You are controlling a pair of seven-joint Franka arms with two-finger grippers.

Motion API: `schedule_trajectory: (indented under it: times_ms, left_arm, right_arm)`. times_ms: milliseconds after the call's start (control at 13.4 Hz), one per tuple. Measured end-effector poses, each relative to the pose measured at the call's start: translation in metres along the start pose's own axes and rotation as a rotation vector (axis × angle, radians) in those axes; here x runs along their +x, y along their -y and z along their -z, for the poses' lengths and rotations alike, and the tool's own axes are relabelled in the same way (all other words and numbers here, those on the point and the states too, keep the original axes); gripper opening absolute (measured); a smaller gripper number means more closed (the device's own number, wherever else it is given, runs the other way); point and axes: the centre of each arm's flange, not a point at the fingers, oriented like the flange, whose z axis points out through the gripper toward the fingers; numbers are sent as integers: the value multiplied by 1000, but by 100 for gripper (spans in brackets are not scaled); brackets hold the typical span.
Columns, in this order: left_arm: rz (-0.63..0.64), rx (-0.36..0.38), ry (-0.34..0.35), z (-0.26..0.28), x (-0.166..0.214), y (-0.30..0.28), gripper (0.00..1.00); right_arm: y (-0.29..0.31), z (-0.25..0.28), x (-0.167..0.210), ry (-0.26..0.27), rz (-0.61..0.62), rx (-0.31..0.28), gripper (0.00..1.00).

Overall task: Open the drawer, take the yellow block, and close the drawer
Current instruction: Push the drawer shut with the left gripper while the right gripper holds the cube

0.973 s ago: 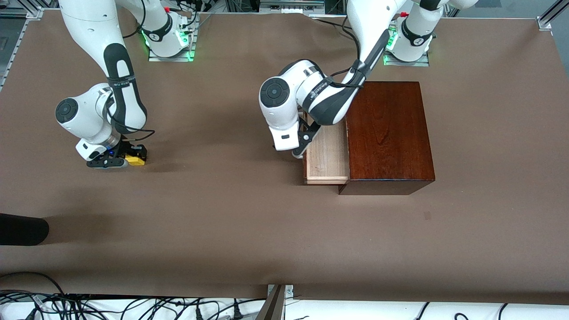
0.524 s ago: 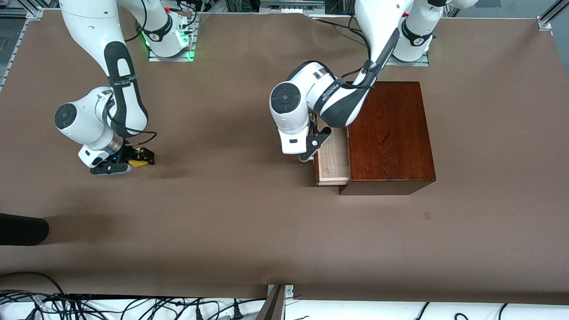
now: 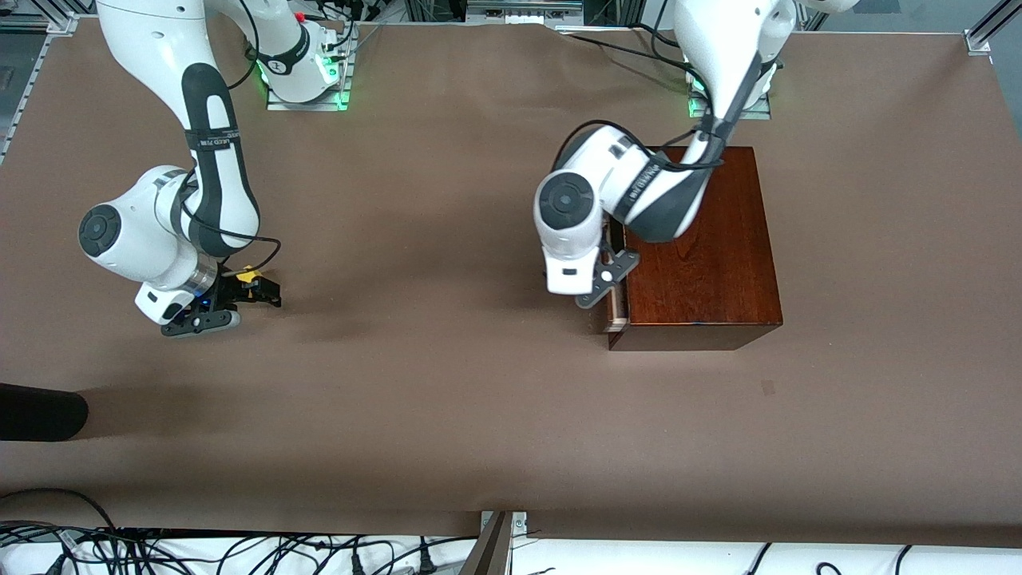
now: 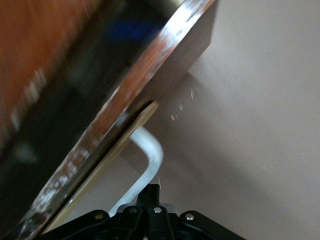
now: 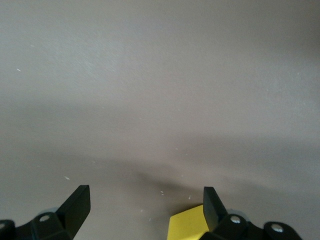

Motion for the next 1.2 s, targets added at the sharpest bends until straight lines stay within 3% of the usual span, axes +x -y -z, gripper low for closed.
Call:
schedule_trajectory:
  times_ms: [449, 823, 1198]
  left_arm:
    - [-7, -41, 12, 23, 15, 10, 4]
    - [-46, -162, 26, 109, -12, 29, 48]
    - [-168, -197, 14, 171, 43, 80, 99]
  right_arm:
    - [27, 42, 35, 37, -17, -29, 100]
    - [41, 52, 44, 43, -7, -74, 100]
    - [59, 106, 46, 11, -16, -93, 100]
